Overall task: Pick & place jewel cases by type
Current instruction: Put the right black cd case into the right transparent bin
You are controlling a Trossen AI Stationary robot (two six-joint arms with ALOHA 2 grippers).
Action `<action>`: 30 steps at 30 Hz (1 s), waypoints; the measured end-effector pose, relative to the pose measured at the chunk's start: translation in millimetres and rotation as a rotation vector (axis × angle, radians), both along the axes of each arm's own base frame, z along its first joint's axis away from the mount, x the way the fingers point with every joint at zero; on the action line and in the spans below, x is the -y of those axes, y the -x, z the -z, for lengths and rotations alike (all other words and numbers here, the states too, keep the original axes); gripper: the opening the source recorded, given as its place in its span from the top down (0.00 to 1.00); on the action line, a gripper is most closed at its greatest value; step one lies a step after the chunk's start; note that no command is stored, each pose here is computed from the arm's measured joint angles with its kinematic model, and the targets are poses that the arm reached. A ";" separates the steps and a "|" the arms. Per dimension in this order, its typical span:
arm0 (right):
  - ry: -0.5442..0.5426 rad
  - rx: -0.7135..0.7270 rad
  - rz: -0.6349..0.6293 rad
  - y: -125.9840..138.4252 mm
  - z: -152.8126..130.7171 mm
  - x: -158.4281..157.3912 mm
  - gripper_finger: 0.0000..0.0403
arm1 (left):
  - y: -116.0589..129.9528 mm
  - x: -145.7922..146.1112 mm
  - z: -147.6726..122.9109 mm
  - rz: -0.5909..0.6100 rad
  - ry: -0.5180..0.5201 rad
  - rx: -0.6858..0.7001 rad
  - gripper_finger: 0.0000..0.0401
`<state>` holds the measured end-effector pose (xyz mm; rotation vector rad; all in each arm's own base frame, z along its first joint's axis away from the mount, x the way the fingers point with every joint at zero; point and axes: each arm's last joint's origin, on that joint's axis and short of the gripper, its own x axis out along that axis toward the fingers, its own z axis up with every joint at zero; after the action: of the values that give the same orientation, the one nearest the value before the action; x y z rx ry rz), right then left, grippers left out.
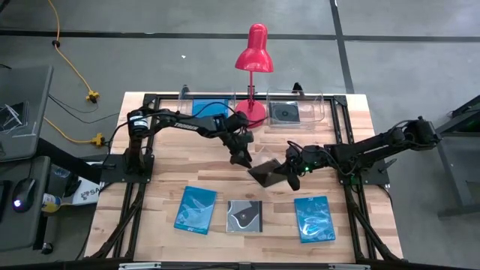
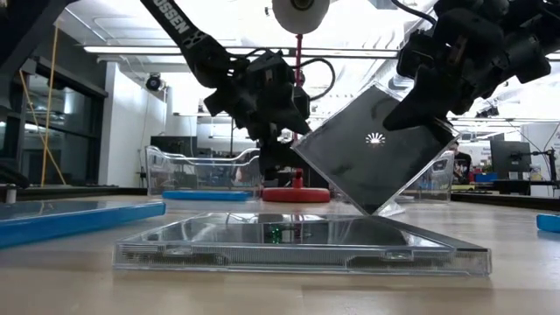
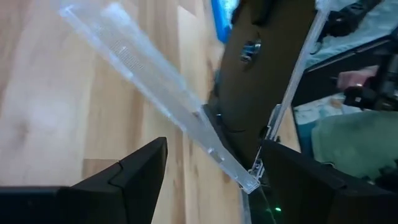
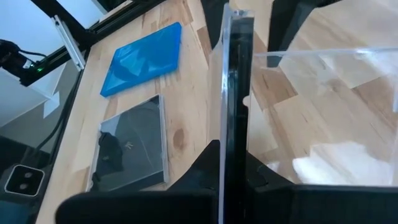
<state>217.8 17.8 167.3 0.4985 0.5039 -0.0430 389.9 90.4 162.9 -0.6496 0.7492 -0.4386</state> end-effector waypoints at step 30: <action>0.053 -0.015 0.082 0.6 1.4 3.3 1.00 | -6.3 9.9 1.0 -0.008 -0.015 0.017 0.35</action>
<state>217.1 14.5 165.9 0.4673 0.4958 -0.1381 396.2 80.5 161.8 -0.6337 0.7333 -0.4301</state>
